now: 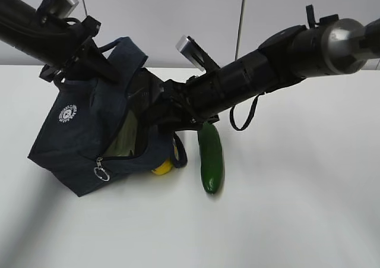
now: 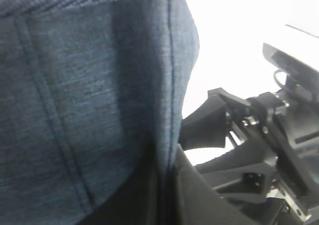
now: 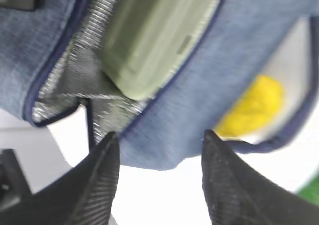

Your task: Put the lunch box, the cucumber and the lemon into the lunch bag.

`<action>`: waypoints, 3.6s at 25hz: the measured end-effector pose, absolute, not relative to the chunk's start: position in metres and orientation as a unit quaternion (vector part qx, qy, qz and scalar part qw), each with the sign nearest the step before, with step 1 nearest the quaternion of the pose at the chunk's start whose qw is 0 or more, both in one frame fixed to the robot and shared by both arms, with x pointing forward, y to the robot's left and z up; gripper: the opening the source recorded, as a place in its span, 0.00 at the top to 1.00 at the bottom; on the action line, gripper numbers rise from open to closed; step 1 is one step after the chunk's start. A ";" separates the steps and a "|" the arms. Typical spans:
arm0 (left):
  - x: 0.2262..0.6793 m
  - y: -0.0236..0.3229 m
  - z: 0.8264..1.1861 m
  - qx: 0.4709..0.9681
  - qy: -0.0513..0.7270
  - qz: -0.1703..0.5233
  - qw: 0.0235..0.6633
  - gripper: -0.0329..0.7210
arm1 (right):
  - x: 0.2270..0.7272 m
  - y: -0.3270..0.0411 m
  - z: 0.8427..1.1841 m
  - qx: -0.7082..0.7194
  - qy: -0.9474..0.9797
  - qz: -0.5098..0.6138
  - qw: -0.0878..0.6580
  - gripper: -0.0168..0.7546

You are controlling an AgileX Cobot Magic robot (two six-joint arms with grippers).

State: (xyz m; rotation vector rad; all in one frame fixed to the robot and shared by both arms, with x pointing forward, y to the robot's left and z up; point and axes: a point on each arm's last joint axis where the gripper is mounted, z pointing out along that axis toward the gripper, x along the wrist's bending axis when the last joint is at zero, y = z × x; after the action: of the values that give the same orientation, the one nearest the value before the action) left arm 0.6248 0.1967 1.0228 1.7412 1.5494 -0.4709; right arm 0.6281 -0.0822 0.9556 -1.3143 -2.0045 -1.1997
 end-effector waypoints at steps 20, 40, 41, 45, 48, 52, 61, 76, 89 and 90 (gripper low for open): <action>0.620 0.218 1.017 0.690 0.629 -0.185 0.306 0.97 | 0.627 -0.124 1.008 -0.564 -0.800 -0.183 0.091 0.46; 0.619 0.226 1.017 0.684 0.635 -0.194 0.302 0.97 | 0.637 -0.130 1.003 -0.626 -0.760 -0.170 0.029 0.21; 0.619 0.226 1.017 0.684 0.635 -0.195 0.301 0.97 | 0.639 -0.129 0.998 -0.630 -0.758 -0.166 0.032 0.21; 0.619 0.226 1.017 0.685 0.634 -0.198 0.300 0.97 | 0.643 -0.127 0.974 -0.640 -0.753 -0.144 0.047 0.21; 0.618 0.226 1.017 0.685 0.633 -0.200 0.300 0.97 | 0.646 -0.125 0.960 -0.646 -0.749 -0.138 0.057 0.21; 0.618 0.226 1.017 0.685 0.633 -0.201 0.300 0.97 | 0.651 -0.122 0.951 -0.653 -0.740 -0.150 0.062 0.21; 0.618 0.226 1.017 0.685 0.633 -0.202 0.299 0.97 | 0.661 -0.116 0.926 -0.659 -0.735 -0.140 0.076 0.21; 0.618 0.226 1.017 0.685 0.632 -0.203 0.299 0.97 | 0.664 -0.116 0.909 -0.661 -0.735 -0.125 0.082 0.21; 0.618 0.226 1.017 0.685 0.632 -0.203 0.299 0.97 | 0.664 -0.117 0.903 -0.659 -0.739 -0.114 0.081 0.22; 0.618 0.226 1.017 0.685 0.632 -0.203 0.299 0.97 | 0.664 -0.117 0.902 -0.659 -0.739 -0.112 0.082 0.22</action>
State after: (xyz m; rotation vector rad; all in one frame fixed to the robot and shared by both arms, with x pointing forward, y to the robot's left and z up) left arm 0.6178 0.2255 1.0172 1.8203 1.6797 -0.5385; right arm 0.6641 -0.1168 0.9018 -1.9693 -2.2074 -0.3333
